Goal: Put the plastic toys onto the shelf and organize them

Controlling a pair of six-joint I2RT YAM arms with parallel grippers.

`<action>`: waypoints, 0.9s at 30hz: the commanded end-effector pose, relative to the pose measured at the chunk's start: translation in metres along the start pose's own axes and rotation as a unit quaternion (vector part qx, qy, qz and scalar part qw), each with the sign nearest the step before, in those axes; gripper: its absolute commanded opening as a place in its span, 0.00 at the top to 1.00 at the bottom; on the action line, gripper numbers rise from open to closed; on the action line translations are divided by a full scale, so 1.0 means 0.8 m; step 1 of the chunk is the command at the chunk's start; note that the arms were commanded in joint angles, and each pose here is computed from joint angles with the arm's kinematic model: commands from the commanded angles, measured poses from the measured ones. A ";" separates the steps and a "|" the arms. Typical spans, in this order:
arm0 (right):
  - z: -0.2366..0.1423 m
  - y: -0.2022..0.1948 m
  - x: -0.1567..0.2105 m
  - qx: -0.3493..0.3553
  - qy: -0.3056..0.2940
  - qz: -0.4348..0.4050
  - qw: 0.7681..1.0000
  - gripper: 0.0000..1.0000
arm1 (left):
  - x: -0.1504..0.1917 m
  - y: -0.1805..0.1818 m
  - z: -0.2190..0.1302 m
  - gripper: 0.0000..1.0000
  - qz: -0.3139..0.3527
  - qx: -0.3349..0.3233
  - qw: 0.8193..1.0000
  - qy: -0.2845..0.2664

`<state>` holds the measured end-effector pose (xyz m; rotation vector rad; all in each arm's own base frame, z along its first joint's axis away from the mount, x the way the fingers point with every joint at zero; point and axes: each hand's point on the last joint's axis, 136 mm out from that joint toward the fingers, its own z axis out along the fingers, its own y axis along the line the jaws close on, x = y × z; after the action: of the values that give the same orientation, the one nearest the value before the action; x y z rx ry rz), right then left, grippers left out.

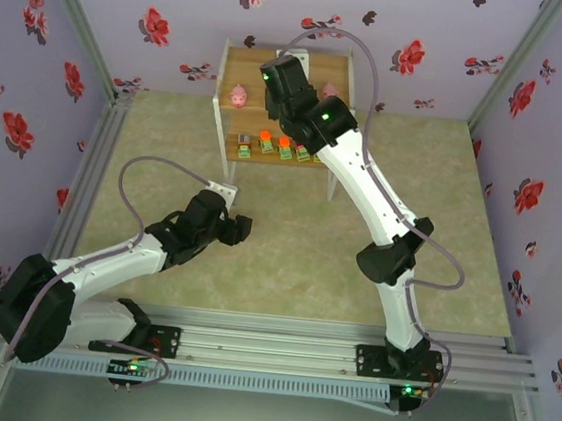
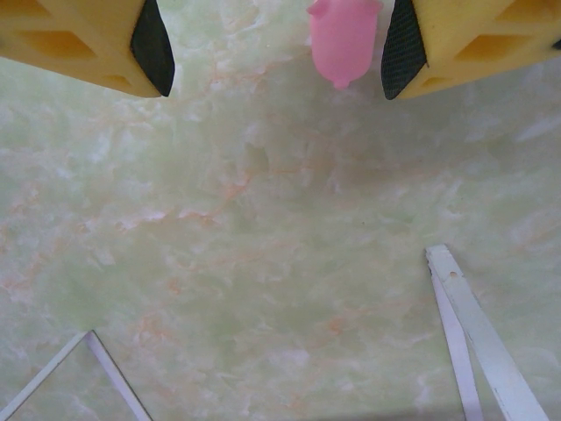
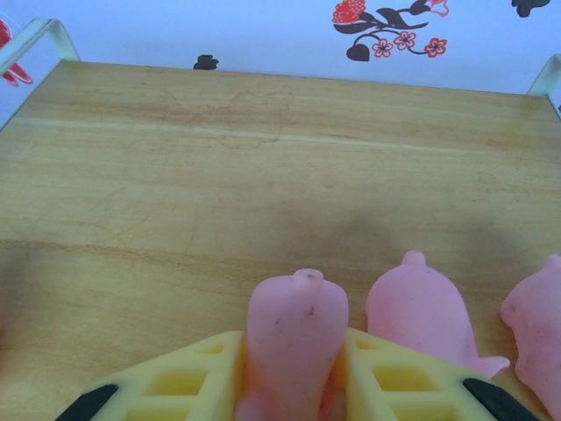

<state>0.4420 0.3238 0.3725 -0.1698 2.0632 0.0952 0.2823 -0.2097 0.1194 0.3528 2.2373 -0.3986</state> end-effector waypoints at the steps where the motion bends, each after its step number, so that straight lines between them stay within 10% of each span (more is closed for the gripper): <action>1: 0.005 -0.002 -0.010 0.006 -0.014 -0.001 1.000 0.97 | -0.024 -0.012 -0.007 0.32 0.011 0.017 0.999 -0.027; 27: -0.004 0.000 -0.014 -0.008 -0.014 0.003 1.000 0.84 | -0.023 -0.012 -0.005 0.32 0.012 0.015 1.000 -0.022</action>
<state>0.4440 0.3263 0.3690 -0.1734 2.0675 0.0966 0.2825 -0.2099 0.1200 0.3561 2.2355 -0.3979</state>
